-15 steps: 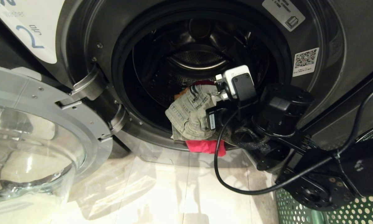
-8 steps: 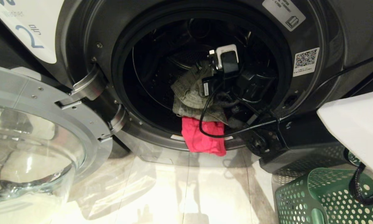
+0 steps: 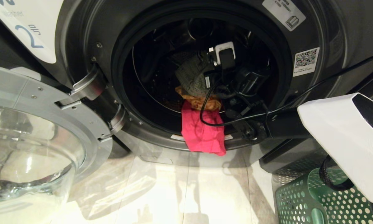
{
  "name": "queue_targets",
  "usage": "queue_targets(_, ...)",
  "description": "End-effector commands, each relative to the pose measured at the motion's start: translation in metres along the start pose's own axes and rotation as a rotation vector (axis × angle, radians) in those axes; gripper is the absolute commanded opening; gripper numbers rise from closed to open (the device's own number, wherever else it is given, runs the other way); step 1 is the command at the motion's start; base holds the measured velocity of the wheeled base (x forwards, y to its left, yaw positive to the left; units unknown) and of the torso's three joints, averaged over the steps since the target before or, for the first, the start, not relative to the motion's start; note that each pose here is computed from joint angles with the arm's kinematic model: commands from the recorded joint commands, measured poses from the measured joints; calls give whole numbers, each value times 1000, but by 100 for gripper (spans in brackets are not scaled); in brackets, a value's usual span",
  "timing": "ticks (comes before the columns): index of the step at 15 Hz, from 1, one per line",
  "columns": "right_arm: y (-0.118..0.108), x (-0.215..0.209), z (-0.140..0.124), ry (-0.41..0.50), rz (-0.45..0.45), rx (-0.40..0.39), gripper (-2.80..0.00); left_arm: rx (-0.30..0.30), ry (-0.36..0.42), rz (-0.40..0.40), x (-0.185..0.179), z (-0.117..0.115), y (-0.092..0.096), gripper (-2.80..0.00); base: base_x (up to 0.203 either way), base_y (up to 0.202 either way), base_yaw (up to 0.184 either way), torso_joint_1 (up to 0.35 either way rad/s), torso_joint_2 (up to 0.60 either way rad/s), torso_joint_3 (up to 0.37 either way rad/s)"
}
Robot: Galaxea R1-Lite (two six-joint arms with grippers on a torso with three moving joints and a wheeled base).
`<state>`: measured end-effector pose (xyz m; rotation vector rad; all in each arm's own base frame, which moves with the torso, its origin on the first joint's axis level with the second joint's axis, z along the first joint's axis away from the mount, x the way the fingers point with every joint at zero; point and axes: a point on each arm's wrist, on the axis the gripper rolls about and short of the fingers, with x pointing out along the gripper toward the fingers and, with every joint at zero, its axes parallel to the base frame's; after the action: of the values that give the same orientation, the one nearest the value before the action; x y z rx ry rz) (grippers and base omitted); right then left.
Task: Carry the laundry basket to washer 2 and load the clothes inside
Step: Place the clothes into the washing machine
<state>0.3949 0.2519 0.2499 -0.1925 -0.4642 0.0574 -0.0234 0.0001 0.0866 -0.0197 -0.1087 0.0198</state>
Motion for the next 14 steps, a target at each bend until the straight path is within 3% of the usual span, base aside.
queue_targets(1, -1, -10, -10, 50, 21, -13, -280, 0, 41, 1, 2, -11, 0, -280, 0, 0, 0, 0, 0, 0)
queue_targets(5, -3, -35, -22, 154, 71, -9, -280, 0, 41, 1, 2, -11, 0, -280, 0, 0, 0, 0, 0, 0)
queue_targets(9, 2, -45, -23, 181, 93, -1, -280, 0, 41, 1, 2, -11, 0, -280, 0, 0, 0, 0, 0, 0)
queue_targets(10, 2, -46, -23, 189, 96, -5, -207, 0, 40, 1, 2, -11, 0, -280, 0, 0, 0, 0, 0, 0)
queue_targets(11, 3, -47, -23, 192, 98, -9, 0, 0, 41, 1, 2, -11, 0, -280, 0, 0, 0, 0, 0, 0)
queue_targets(14, 4, -50, -22, 217, 116, 7, 0, 0, 40, 1, 2, -11, 0, -280, 0, 0, 0, 0, 0, 0)
